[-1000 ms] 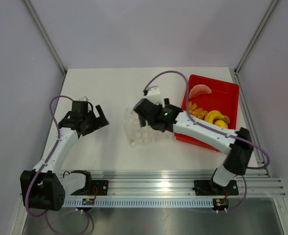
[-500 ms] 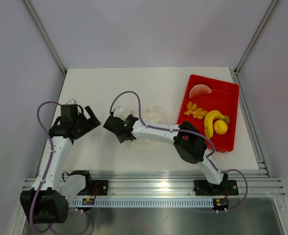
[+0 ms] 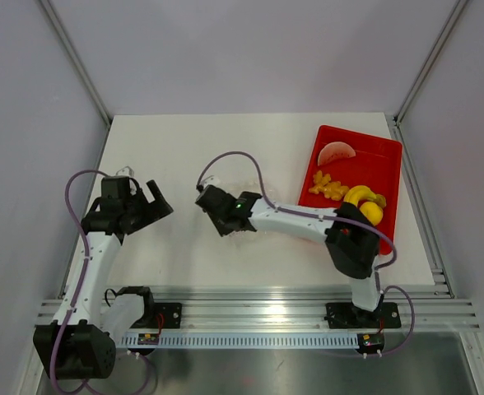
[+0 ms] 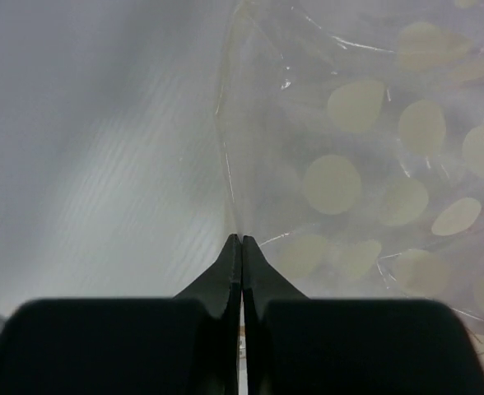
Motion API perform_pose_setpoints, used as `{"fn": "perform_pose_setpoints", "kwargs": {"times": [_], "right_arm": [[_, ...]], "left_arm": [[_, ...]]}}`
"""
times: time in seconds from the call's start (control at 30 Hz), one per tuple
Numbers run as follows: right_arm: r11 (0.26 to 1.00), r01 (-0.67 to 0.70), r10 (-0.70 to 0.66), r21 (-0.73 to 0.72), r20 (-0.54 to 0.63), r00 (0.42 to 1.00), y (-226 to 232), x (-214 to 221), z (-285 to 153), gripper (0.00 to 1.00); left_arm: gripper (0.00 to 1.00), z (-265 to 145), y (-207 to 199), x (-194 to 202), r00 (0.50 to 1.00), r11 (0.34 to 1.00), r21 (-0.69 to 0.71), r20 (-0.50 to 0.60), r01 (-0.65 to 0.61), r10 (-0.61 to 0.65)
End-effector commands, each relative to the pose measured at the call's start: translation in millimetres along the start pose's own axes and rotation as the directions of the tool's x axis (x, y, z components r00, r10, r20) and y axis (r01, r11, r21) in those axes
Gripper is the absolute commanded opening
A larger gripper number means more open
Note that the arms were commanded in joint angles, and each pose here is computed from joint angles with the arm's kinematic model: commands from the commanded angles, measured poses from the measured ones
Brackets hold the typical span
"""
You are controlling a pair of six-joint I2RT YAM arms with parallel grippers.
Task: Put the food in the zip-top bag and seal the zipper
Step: Pick up the zipper food storage bag at the center of the board.
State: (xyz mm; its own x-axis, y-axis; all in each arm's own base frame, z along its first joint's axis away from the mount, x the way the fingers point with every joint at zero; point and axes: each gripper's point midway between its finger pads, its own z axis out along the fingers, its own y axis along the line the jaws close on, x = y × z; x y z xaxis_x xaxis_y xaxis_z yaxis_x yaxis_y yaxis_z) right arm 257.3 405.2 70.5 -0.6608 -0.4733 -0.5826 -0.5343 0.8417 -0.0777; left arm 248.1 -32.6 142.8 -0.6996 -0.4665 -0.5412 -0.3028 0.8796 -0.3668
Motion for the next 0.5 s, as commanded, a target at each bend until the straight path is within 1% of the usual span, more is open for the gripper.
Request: {"fn": "perform_pose_setpoints", "kwargs": {"times": [0.0,0.03,0.07,0.1,0.13,0.17,0.2,0.23,0.27,0.3,0.33,0.37,0.4,0.43,0.47], "right_arm": [[0.951,0.000,0.065,-0.310,0.200,0.978,8,-60,-81,0.00],[0.944,-0.010,0.073,-0.330,0.181,0.981,3,-50,-82,0.00],[0.921,-0.028,0.111,-0.388,0.194,0.975,1,-55,-101,0.00],[0.913,-0.050,0.130,-0.404,0.171,0.977,-9,-46,-99,0.00],[0.897,-0.058,0.161,-0.437,0.201,0.966,-10,-53,-107,0.00],[0.865,-0.059,0.193,-0.498,0.223,0.956,-9,-58,-126,0.00],[0.854,-0.076,0.223,-0.515,0.229,0.947,-15,-58,-126,0.00],[0.837,-0.077,0.248,-0.542,0.250,0.936,-17,-62,-139,0.00],[0.811,-0.086,0.271,-0.578,0.242,0.932,-15,-63,-146,0.00],[0.801,-0.101,0.288,-0.590,0.233,0.929,-19,-61,-145,0.00],[0.783,-0.094,0.309,-0.614,0.253,0.917,-18,-67,-154,0.00],[0.754,-0.096,0.324,-0.650,0.240,0.915,-15,-67,-160,0.00],[0.737,-0.100,0.332,-0.668,0.229,0.915,-13,-64,-161,0.00],[0.708,-0.080,0.342,-0.702,0.242,0.908,-11,-69,-170,0.00],[0.690,-0.090,0.358,-0.719,0.231,0.905,-9,-70,-172,0.00]], "left_arm": [[0.99,-18,-31,-9,0.997,0.985,0.154,0.032,-0.076,0.072],[0.98,-22,-38,-12,0.995,0.978,0.191,0.054,-0.089,0.080],[0.97,-27,-49,-10,0.995,0.962,0.255,0.053,-0.093,0.082],[0.96,-29,-56,-7,0.995,0.949,0.299,0.051,-0.096,0.085],[0.95,-36,-73,-7,0.991,0.918,0.375,0.080,-0.132,0.110],[0.95,-43,-86,-1,0.992,0.882,0.453,0.056,-0.128,0.115],[0.95,-47,-98,0,0.990,0.852,0.503,0.067,-0.144,0.128],[0.93,-53,-107,4,0.989,0.820,0.554,0.056,-0.145,0.138],[0.92,-57,-114,4,0.990,0.802,0.582,0.053,-0.135,0.128],[0.92,-61,-120,5,0.991,0.784,0.607,0.052,-0.132,0.126],[0.91,-65,-127,4,0.993,0.755,0.645,0.049,-0.115,0.108],[0.86,-68,-131,3,0.994,0.738,0.666,0.053,-0.109,0.098],[0.85,-70,-136,5,0.995,0.718,0.689,0.043,-0.096,0.092],[0.84,-77,-145,3,0.996,0.677,0.731,0.041,-0.083,0.078],[0.81,-80,-148,2,0.997,0.660,0.747,0.042,-0.079,0.072]]}}
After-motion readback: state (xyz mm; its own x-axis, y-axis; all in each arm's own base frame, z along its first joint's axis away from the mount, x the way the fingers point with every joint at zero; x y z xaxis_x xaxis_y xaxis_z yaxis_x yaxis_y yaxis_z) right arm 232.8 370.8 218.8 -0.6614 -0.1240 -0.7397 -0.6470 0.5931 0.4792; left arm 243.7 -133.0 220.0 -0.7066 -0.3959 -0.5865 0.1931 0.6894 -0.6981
